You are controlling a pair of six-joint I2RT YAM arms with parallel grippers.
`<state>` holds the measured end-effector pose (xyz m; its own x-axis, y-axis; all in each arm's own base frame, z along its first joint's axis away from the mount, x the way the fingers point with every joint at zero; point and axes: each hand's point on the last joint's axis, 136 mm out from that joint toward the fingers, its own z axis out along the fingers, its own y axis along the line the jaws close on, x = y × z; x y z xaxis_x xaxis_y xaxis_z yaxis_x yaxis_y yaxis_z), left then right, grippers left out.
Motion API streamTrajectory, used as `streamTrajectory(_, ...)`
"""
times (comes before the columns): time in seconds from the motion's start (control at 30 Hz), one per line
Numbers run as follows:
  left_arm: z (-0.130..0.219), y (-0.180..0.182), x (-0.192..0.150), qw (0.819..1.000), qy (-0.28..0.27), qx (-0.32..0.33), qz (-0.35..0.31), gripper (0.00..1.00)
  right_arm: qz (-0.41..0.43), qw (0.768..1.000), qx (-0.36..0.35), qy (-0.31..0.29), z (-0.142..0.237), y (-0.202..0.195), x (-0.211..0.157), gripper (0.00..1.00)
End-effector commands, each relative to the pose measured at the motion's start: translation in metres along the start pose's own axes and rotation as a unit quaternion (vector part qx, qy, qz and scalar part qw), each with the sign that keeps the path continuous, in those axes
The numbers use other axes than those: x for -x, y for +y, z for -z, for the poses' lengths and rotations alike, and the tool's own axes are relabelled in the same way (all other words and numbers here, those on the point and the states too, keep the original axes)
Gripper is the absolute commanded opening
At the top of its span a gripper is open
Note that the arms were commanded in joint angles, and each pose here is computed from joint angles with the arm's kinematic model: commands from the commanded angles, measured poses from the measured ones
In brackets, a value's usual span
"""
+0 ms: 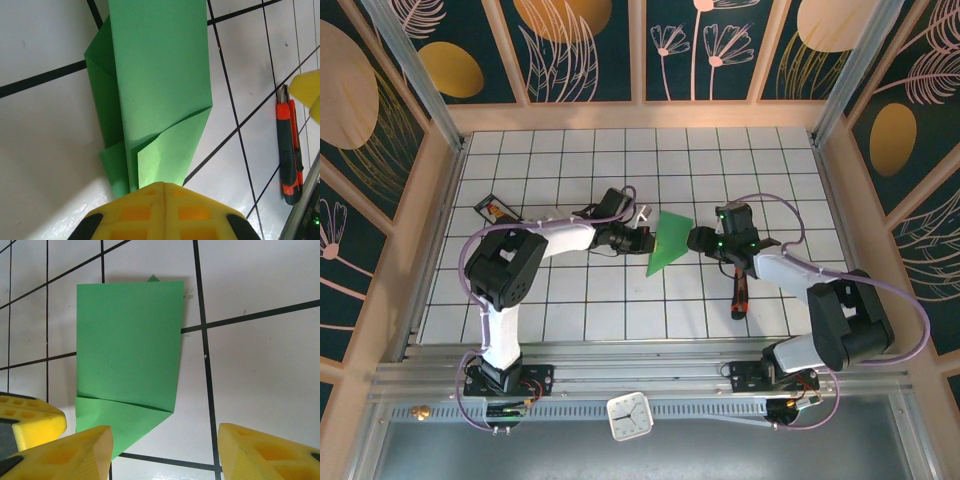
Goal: Fold a paper plane with a square sheet of paper (pick it up from the middle)
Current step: Turn over the paper at the center of the table.
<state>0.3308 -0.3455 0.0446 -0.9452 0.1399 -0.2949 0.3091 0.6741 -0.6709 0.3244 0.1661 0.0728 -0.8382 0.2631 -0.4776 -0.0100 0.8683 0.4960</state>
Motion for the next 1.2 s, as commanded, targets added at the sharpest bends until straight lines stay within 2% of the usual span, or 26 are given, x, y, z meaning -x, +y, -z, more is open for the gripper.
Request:
streamTrajectory(0.0, -0.006, -0.015, 0.012, 0.999, -0.005, -0.032, -0.007, 0.00, 0.008, 1.000, 0.014, -0.005, -0.003, 0.010, 0.006, 0.59)
streamTrajectory(0.23, -0.018, 0.001, 0.012, 1.000, 0.004, -0.007, -0.005, 0.00, -0.001, 0.999, 0.031, 0.007, -0.009, 0.015, 0.003, 0.59)
streamTrajectory(0.43, -0.027, 0.024, -0.001, 0.999, 0.017, 0.027, 0.006, 0.00, -0.012, 0.999, 0.036, 0.026, -0.016, 0.014, 0.000, 0.58)
streamTrajectory(0.6, -0.031, 0.036, -0.014, 0.999, 0.030, 0.037, 0.014, 0.00, -0.025, 0.996, 0.071, 0.045, -0.024, 0.025, -0.004, 0.56)
streamTrajectory(0.8, -0.030, 0.041, -0.023, 0.998, 0.035, 0.040, 0.019, 0.00, -0.034, 0.994, 0.091, 0.059, -0.032, 0.032, -0.007, 0.52)
streamTrajectory(1.03, -0.029, 0.042, -0.026, 0.998, 0.036, 0.041, 0.018, 0.00, -0.046, 0.995, 0.065, 0.063, -0.037, 0.018, -0.013, 0.51)
streamTrajectory(1.17, -0.028, 0.042, -0.027, 0.998, 0.036, 0.042, 0.017, 0.00, -0.050, 0.992, 0.091, 0.072, -0.041, 0.025, -0.018, 0.51)
